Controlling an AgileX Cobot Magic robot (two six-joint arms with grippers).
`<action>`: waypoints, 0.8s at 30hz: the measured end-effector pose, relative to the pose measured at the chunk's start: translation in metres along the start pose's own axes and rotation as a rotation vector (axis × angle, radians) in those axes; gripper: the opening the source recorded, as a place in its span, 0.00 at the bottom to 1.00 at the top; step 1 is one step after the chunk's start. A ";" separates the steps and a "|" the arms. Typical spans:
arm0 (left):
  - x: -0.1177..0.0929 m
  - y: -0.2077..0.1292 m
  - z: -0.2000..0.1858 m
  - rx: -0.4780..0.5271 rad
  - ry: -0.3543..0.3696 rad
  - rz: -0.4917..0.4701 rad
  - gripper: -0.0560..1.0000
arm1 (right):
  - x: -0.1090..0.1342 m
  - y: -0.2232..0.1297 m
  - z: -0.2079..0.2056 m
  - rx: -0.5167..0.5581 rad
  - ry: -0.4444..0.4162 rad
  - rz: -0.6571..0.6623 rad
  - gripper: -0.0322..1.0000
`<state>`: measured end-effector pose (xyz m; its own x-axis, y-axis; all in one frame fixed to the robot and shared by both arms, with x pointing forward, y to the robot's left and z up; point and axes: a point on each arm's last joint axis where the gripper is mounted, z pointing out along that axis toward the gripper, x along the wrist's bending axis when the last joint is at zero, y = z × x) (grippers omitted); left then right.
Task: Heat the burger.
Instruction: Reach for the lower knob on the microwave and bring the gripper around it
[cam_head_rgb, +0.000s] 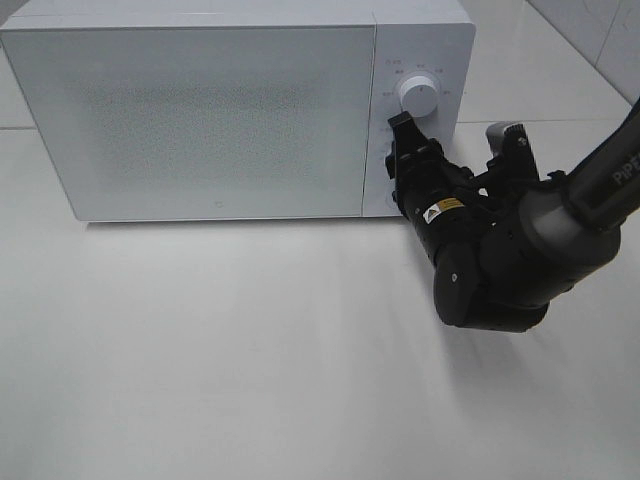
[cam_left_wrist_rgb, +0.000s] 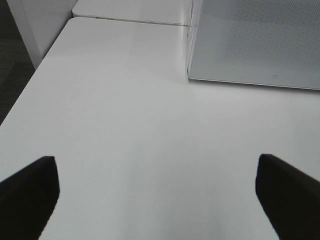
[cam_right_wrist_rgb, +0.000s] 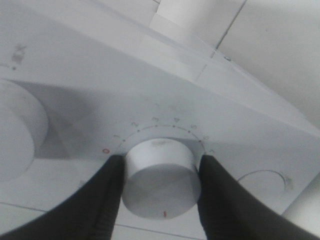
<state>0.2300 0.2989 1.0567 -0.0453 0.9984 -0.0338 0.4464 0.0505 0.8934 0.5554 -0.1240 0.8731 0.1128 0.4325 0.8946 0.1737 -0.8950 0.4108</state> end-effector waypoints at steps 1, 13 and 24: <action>0.000 0.000 0.000 0.000 0.000 0.000 0.99 | 0.000 0.000 0.000 0.000 0.000 0.000 0.44; 0.000 0.000 0.000 0.000 0.000 0.000 0.99 | 0.000 0.000 0.000 0.001 0.001 0.513 0.44; 0.000 0.000 0.000 0.000 0.000 0.000 0.99 | 0.000 0.000 0.000 0.001 0.003 0.634 0.44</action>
<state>0.2300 0.2989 1.0567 -0.0453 0.9984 -0.0338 0.4464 0.0505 0.8934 0.5551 -0.1242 0.8731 0.1916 -0.1822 0.9644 0.0745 -0.9771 -0.1993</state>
